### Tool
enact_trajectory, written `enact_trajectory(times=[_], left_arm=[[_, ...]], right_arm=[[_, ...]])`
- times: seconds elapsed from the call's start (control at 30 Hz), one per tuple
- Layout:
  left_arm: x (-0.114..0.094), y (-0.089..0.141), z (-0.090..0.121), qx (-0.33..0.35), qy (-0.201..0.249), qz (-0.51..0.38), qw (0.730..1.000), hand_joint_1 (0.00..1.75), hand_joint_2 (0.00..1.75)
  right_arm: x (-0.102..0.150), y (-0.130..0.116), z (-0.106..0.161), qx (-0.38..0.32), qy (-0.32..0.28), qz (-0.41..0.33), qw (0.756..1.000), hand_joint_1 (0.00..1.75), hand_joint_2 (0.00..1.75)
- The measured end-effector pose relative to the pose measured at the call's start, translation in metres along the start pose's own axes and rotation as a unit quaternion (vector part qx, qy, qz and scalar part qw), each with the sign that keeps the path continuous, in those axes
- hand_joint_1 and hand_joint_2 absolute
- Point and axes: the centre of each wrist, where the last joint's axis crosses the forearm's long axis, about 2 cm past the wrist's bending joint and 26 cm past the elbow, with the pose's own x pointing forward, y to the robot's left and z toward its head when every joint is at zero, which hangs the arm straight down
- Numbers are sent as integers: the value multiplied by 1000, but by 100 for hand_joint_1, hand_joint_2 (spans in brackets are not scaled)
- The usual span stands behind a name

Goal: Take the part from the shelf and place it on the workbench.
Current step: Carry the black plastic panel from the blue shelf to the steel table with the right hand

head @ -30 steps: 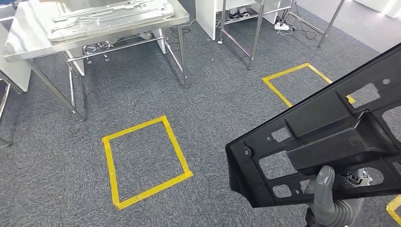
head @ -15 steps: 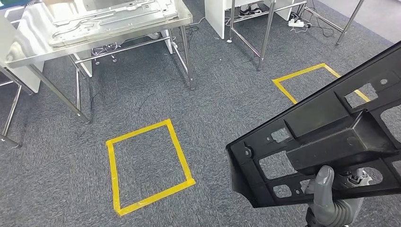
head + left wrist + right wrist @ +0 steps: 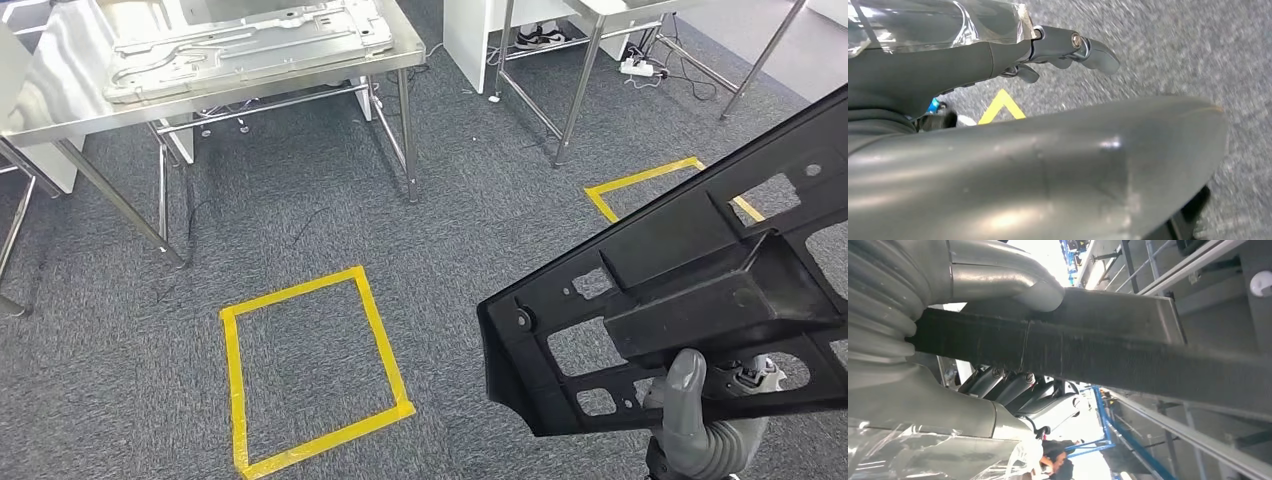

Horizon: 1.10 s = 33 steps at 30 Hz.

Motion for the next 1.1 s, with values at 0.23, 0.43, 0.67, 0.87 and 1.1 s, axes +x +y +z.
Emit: enact_trajectory(times=[0.23, 0.43, 0.67, 0.87, 1.1], left_arm=[[1, 0, 0, 0, 1, 0, 1000, 0, 0], [0, 0, 0, 2, 10, 1, 1000, 0, 0], [0, 0, 0, 6, 13, 3, 1000, 0, 0], [0, 0, 0, 6, 14, 3, 1000, 0, 0], [0, -1, 0, 3, 18, 2, 1000, 0, 0]], right_arm=[[0, 0, 0, 1, 0, 1, 1000, 175, 175], [0, 0, -1, 5, 8, 0, 1000, 175, 175], [-2, -1, -4, 17, 35, 49, 998, 175, 175], [-4, -1, -6, 20, 49, 60, 997, 175, 175], [-6, -4, -6, 23, 62, 72, 995, 175, 175]])
